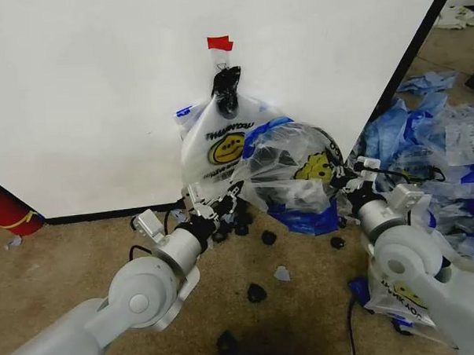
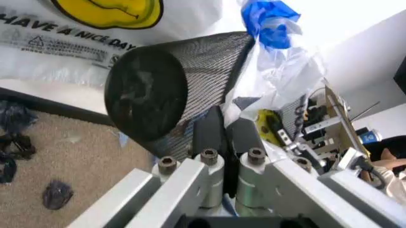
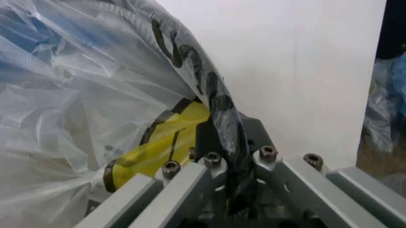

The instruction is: Pick up the garbage bag from the wall and place it over the trash bin.

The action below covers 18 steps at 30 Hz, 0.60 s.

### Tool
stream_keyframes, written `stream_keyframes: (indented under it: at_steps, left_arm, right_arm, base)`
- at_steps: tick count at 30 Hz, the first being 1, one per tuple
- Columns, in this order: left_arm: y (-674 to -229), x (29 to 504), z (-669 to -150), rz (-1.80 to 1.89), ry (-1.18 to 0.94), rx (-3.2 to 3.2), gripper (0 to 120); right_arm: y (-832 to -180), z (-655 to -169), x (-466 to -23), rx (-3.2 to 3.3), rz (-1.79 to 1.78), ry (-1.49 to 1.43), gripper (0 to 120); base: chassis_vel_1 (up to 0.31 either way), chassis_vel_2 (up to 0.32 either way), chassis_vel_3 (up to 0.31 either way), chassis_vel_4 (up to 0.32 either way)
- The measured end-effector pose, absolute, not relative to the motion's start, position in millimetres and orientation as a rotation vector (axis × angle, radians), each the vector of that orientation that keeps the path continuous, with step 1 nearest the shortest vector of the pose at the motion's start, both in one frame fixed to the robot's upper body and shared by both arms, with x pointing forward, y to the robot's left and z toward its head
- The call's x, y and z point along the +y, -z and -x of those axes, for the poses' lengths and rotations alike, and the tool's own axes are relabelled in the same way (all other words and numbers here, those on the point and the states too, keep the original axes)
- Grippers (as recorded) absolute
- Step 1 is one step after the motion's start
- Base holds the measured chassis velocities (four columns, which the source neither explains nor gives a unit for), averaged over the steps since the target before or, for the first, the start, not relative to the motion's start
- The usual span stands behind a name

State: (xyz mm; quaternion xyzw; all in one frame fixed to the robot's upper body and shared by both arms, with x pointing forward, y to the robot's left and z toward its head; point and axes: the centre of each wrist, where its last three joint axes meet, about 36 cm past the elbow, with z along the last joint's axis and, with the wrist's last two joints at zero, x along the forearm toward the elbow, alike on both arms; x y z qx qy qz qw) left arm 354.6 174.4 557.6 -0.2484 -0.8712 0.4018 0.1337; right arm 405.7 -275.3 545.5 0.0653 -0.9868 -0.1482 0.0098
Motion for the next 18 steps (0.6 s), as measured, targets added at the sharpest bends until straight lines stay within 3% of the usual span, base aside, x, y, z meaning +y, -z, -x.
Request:
stream_keyframes:
  at_steps: [18]
  left_arm:
    - [-544.4,169.4,-359.3,0.719,-1.165,-2.52,0]
  right_arm:
    - [-592.2,-390.6,-281.0,-3.019,-0.283,0.633,0]
  base:
    - [0.0,0.0,0.0,0.0]
